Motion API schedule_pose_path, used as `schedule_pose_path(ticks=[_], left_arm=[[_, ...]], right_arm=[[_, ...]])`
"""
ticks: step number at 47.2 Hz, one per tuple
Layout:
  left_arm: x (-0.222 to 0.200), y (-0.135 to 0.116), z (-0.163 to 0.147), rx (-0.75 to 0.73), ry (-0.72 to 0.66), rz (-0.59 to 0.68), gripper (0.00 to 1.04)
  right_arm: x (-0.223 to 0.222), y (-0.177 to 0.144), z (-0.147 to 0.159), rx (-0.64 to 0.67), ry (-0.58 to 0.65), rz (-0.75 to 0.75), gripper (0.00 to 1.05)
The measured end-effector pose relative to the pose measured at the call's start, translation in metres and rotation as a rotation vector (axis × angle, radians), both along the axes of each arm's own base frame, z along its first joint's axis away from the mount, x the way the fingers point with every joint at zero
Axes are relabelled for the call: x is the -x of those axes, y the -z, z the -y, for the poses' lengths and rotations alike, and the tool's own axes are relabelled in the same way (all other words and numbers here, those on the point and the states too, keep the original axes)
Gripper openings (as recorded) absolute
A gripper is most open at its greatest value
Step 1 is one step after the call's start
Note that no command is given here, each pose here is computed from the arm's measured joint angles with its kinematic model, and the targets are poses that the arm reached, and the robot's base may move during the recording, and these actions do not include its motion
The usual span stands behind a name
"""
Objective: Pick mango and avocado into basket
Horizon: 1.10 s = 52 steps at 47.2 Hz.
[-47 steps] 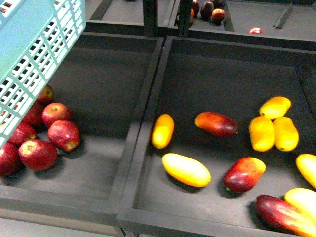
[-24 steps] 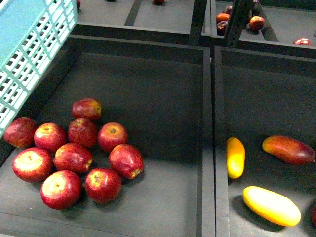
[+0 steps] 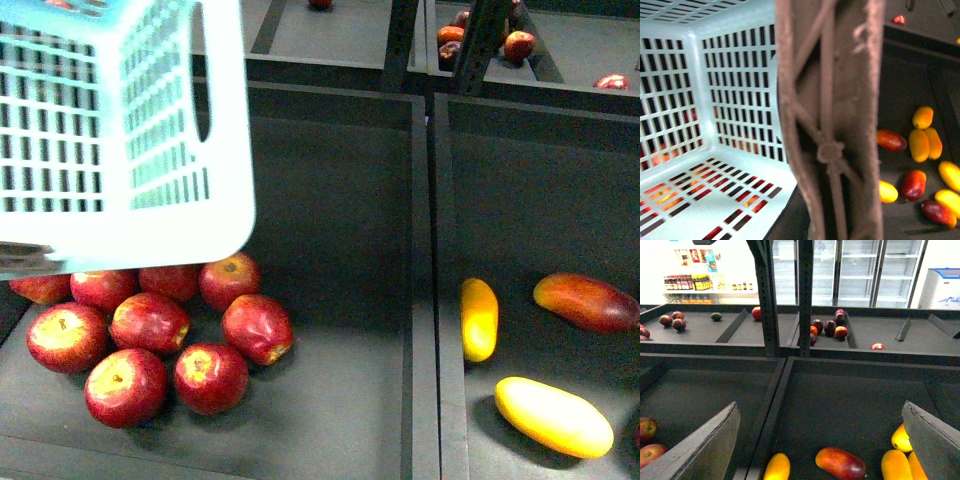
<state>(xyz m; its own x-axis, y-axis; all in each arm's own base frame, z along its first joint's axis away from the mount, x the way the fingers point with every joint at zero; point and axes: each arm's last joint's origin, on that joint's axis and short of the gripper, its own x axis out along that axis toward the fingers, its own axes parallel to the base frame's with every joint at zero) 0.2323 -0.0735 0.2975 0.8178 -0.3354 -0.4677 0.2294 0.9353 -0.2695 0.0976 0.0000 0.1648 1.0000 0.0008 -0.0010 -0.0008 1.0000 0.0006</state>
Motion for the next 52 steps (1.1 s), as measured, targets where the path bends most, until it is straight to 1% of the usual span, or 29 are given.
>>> schedule_pose_path(ticks=[2,6,9,12,18,27,28,31,34,37,43,47,50,52], left_arm=[[-0.008,0.009,0.012,-0.024,0.068,-0.01,0.06],[-0.019,0.025,0.035,-0.007,0.199,-0.036,0.06],[-0.024,0.034,0.05,0.038,0.265,-0.066,0.06],[-0.026,0.037,0.059,0.07,0.292,-0.084,0.06],[-0.025,0.033,0.07,0.093,0.289,-0.09,0.06],[-0.029,0.023,0.064,0.049,0.196,-0.046,0.06],[-0.029,0.022,0.063,0.047,0.187,-0.043,0.06],[-0.03,0.022,0.062,0.044,0.178,-0.042,0.06],[-0.03,0.022,0.062,0.046,0.179,-0.044,0.06],[-0.029,0.022,0.063,0.051,0.189,-0.047,0.06],[-0.028,0.022,0.065,0.061,0.217,-0.052,0.06],[-0.027,0.022,0.066,0.065,0.229,-0.054,0.06],[-0.027,0.022,0.067,0.068,0.232,-0.056,0.06],[-0.027,0.022,0.066,0.065,0.226,-0.054,0.06]], right_arm=[[0.0,0.0,0.0,0.0,0.0,0.0,0.97],[0.0,0.0,0.0,0.0,0.0,0.0,0.97],[0.0,0.0,0.0,0.0,0.0,0.0,0.97],[0.0,0.0,0.0,0.0,0.0,0.0,0.97],[0.0,0.0,0.0,0.0,0.0,0.0,0.97],[0.0,0.0,0.0,0.0,0.0,0.0,0.97],[0.0,0.001,0.0,-0.009,0.019,-0.008,0.97],[-0.002,0.001,0.003,-0.089,0.238,-0.107,0.97],[-0.006,-0.001,0.008,-0.122,0.348,-0.134,0.97],[-0.012,-0.006,0.016,-0.149,0.403,-0.147,0.97],[-0.032,-0.026,0.036,-0.186,0.449,-0.155,0.97],[-0.051,-0.037,0.051,-0.17,0.473,-0.182,0.97],[-0.077,-0.04,0.067,-0.118,0.441,-0.251,0.97],[-0.094,-0.034,0.075,-0.075,0.4,-0.303,0.97]])
